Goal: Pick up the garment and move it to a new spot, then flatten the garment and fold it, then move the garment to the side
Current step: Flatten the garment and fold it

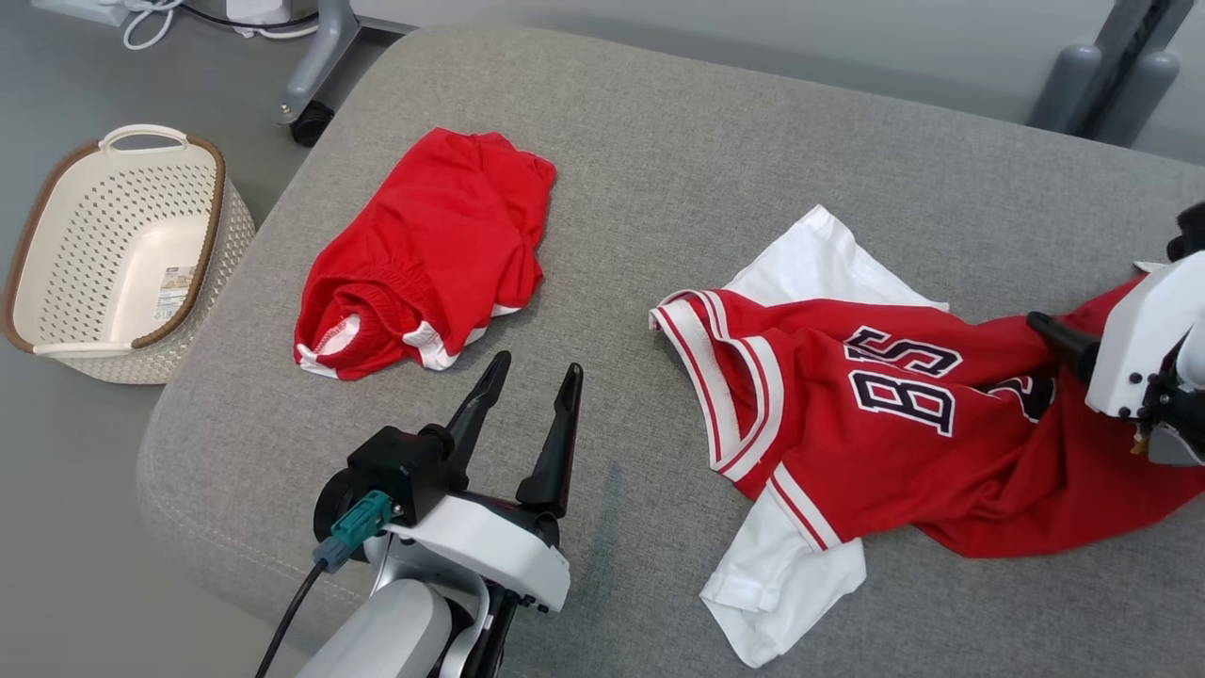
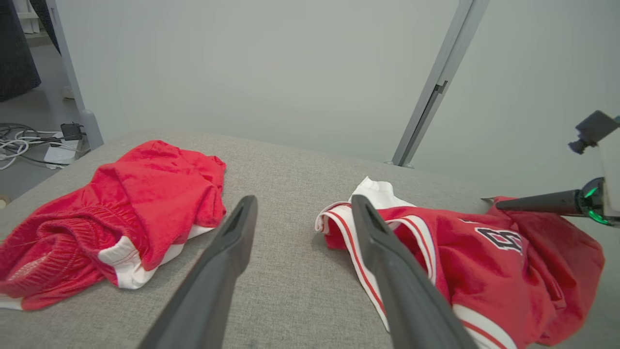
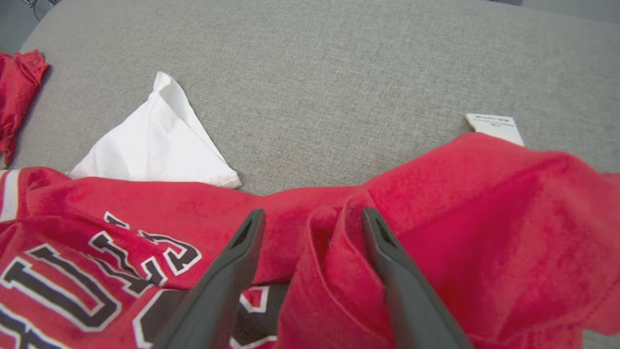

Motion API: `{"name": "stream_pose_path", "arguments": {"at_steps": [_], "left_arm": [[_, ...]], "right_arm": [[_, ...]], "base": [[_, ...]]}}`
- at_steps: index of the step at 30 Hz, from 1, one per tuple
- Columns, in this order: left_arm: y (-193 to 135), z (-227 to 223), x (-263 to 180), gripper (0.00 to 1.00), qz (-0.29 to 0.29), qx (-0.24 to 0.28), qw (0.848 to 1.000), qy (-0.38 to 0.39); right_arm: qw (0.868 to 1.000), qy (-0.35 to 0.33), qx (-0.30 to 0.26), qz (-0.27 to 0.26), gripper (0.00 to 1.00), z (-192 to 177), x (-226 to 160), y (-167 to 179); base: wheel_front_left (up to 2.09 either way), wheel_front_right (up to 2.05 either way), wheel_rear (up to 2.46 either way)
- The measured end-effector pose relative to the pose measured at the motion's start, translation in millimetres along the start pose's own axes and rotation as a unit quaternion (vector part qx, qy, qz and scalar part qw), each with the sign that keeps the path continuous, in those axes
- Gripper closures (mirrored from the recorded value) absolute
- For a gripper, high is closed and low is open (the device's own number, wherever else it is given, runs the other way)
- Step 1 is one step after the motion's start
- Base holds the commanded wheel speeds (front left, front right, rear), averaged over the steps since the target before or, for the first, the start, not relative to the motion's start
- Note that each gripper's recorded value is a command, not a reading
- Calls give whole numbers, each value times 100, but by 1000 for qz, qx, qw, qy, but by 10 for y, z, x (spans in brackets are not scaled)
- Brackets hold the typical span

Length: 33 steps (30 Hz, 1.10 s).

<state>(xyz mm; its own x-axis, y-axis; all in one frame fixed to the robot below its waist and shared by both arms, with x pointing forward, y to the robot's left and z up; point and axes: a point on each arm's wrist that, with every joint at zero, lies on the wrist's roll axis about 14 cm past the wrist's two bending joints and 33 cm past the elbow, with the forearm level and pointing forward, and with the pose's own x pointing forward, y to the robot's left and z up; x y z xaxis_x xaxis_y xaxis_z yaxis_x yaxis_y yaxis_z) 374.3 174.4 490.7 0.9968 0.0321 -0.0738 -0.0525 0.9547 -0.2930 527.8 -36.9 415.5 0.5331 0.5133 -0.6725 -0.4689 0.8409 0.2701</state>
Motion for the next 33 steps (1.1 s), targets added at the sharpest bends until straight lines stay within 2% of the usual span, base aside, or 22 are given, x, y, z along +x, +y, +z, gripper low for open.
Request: {"name": "stream_pose_path", "arguments": {"at_steps": [1, 2, 3, 4, 8, 14, 21, 29, 30, 31, 33], "left_arm": [[6, 7, -11, 0, 1, 0, 1000, -1], [12, 12, -19, 0, 2, 0, 1000, -2], [16, 14, -27, 0, 3, -1, 1000, -2], [14, 13, -33, 0, 3, -1, 1000, -2], [-20, 7, -38, 0, -4, -3, 1000, -1], [-111, 43, -19, 0, -27, 3, 1000, -2], [-169, 58, -103, 0, -40, -2, 999, -5], [-217, 80, -189, 0, -50, -4, 999, -10], [-219, 70, -196, 0, -50, -5, 999, -8], [-228, 73, -196, 0, -51, -5, 999, -9], [-244, 74, -191, 0, -54, -5, 998, -9]], "right_arm": [[1000, 5, 0, 4, 0, -7, -2, 39], [1000, 7, -1, 7, 11, -4, -12, 70], [1000, 7, -2, 9, 76, 1, -30, 91], [1000, 8, -4, 9, 100, -11, -52, 98], [1000, 14, -10, 6, 100, -121, -168, 92], [999, -33, -8, 13, 100, -127, -475, 141], [997, -78, 18, 14, 100, -472, -1020, 139], [995, -73, 61, -12, 99, -1037, -1435, -14], [995, -70, 64, -18, 31, -1103, -1463, -45], [995, -72, 63, -28, 0, -1141, -1499, -97], [993, -82, 63, -49, 0, -1163, -1567, -221]], "base": [[0, 0, 0], [0, 0, 0], [0, 0, 0], [0, 0, 0], [0, 0, 0], [0, 0, 0], [0, 0, 0], [0, 0, 0], [0, 0, 0], [0, 0, 0], [0, 0, 0]]}}
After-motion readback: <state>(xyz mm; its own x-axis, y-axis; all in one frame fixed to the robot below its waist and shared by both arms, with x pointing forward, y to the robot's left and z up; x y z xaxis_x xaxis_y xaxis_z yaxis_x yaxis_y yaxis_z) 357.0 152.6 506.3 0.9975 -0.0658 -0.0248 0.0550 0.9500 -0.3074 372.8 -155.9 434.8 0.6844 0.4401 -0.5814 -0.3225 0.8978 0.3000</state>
